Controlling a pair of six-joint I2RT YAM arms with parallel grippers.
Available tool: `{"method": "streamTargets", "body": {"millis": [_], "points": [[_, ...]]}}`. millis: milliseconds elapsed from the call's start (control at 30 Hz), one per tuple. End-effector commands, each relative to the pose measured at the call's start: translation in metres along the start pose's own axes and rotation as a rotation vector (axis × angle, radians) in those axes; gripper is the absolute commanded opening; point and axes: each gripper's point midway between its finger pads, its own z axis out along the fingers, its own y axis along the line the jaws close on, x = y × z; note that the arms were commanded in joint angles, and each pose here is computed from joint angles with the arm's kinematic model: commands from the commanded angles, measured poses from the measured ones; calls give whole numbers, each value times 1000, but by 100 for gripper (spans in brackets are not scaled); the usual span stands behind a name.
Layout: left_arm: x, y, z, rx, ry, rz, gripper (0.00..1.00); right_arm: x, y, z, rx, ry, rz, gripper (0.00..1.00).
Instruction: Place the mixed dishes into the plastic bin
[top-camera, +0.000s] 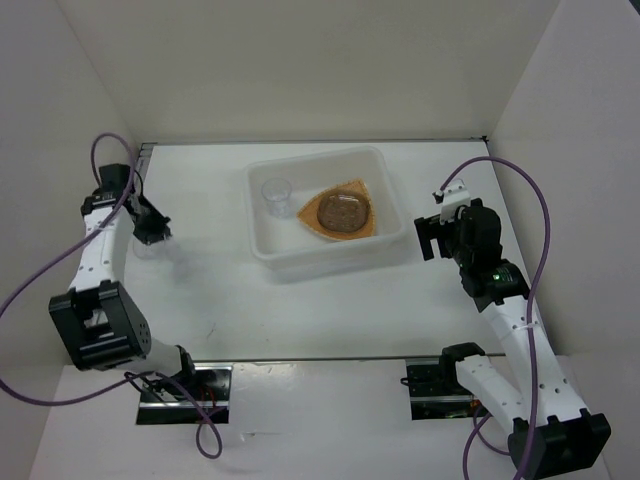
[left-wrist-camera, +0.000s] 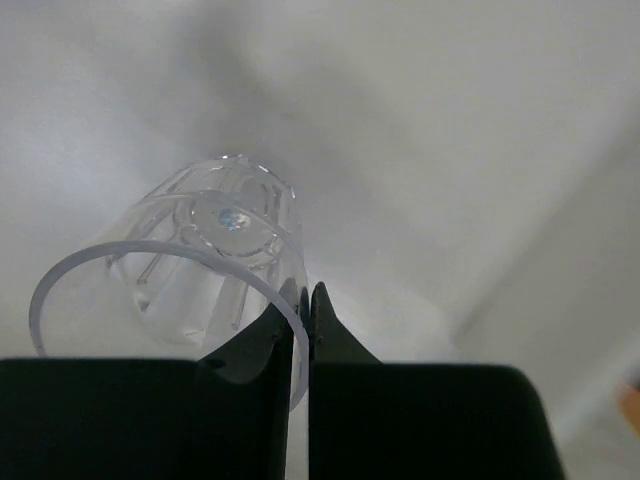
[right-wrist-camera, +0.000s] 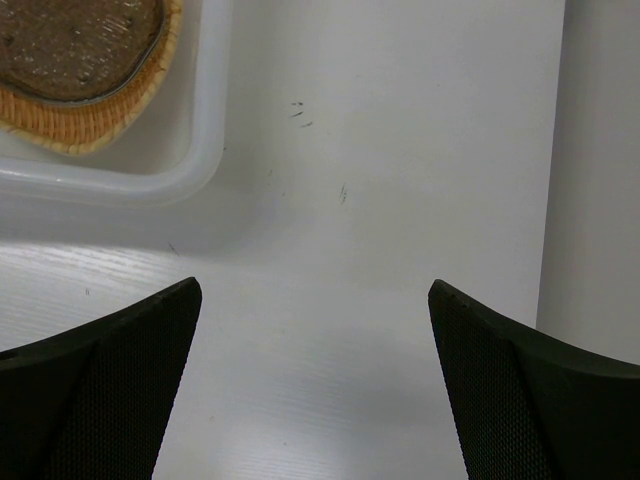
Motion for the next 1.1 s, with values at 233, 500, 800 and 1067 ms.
{"method": "streamTargets", "body": {"millis": [233, 500, 800, 1067], "points": [[15, -256, -181, 867, -161, 695, 0, -7, -1, 3, 10, -30, -5, 99], [107, -270, -96, 493, -47, 1040, 0, -8, -4, 3, 30, -34, 6, 99], [146, -272, -34, 368, 8, 1135, 0, -10, -5, 1, 32, -43, 7, 99], [165, -270, 4, 335, 69, 1157, 4, -10, -5, 1, 32, -43, 7, 99]]}}
